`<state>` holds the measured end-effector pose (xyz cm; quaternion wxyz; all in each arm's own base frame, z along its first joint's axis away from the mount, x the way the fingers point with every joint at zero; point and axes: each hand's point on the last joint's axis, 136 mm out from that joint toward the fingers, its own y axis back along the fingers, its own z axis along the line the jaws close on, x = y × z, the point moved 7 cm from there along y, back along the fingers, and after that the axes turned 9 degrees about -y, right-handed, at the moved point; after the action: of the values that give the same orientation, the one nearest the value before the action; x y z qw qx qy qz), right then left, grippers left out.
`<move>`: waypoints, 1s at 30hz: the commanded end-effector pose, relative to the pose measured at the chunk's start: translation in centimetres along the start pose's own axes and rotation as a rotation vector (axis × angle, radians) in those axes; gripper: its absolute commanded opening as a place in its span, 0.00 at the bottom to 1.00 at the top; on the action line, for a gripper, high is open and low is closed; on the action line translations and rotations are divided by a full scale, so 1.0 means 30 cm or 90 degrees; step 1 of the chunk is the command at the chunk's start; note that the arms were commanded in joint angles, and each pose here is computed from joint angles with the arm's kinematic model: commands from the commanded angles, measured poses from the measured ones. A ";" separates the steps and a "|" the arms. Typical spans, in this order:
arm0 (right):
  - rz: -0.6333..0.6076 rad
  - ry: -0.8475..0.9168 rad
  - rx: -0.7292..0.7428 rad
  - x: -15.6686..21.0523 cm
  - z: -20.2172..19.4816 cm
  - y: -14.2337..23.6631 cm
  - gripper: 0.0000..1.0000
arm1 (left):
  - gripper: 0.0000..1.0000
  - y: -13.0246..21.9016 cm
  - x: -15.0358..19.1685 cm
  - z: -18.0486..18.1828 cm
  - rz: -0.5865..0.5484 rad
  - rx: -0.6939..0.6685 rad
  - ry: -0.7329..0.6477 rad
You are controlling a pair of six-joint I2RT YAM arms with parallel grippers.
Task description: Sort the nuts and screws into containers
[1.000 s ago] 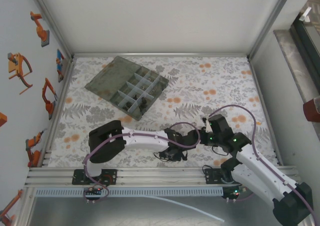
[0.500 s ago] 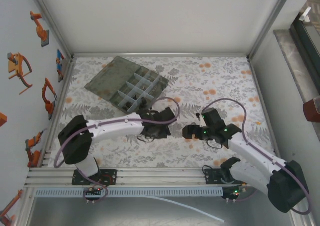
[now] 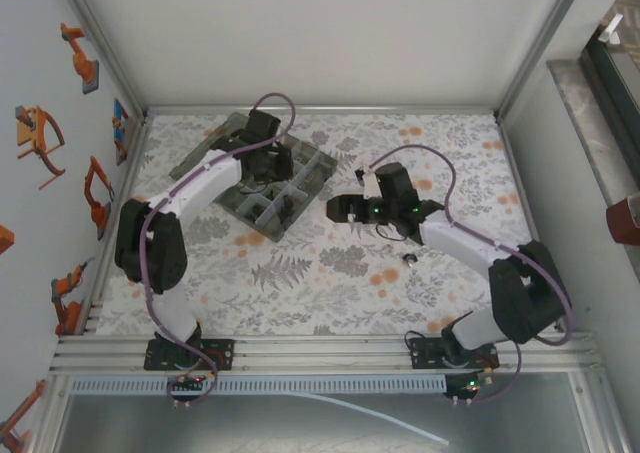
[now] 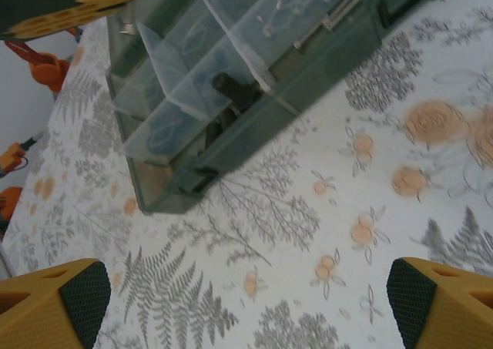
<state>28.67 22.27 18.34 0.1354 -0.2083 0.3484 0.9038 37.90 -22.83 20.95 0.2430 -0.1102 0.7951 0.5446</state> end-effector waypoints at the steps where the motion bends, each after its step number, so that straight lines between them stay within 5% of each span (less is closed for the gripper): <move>1: -0.030 0.031 -0.051 -0.081 0.035 -0.028 0.95 | 0.03 -0.085 -0.042 -0.015 0.017 0.062 -0.058; 16: -0.017 -0.014 -0.029 -0.165 -0.068 -0.097 0.94 | 0.10 -0.310 -0.091 -0.023 0.036 0.071 -0.153; 25: -0.025 -0.020 0.002 -0.113 -0.090 -0.035 0.94 | 0.29 -0.264 -0.086 -0.099 0.013 0.044 -0.212; 30: -0.024 -0.051 0.137 -0.040 -0.160 0.053 0.94 | 0.35 -0.165 -0.052 -0.205 -0.019 0.069 -0.272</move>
<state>31.66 19.95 17.22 0.1691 -0.1799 0.3723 0.8947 41.47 -29.75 15.30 0.3628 0.0162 0.7664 0.5298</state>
